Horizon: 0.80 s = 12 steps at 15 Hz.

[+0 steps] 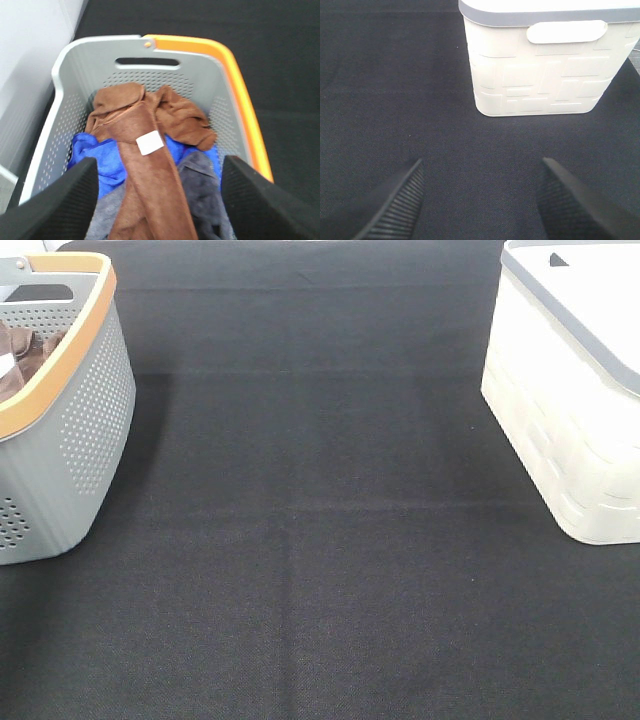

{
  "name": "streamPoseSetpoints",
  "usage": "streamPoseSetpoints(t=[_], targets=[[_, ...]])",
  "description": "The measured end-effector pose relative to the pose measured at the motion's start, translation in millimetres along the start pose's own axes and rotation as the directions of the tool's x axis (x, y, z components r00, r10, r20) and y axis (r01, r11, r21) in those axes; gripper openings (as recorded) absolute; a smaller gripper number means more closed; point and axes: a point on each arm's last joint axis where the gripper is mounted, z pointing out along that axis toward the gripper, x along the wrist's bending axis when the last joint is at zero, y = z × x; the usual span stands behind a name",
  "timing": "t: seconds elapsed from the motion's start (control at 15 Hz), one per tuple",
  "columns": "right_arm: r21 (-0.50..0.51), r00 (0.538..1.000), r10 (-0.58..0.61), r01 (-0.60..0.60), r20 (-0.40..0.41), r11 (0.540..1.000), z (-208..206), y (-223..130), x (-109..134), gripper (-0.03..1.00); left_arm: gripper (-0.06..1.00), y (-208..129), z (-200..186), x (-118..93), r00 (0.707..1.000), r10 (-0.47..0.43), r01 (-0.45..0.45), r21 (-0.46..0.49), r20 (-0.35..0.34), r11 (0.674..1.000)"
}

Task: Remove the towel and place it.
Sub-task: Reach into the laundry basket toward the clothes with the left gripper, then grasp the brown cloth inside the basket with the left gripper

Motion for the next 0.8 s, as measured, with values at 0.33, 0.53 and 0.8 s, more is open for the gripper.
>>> streamPoseSetpoints(t=[0.33,0.53,0.8], targets=[[0.0,1.0,0.0,0.0,0.0,1.0,0,0,0,0.62,0.66,18,98,2,0.996,-0.069,0.082,0.234,-0.063,0.969],[0.0,1.0,0.0,0.0,0.0,1.0,0,0,0,0.62,0.66,15,163,5,0.992,-0.06,0.098,0.364,-0.114,0.926],[0.0,1.0,0.0,0.0,0.0,1.0,0,0,0,0.62,0.66,9,205,7,0.987,-0.05,0.118,0.471,-0.155,0.874]])
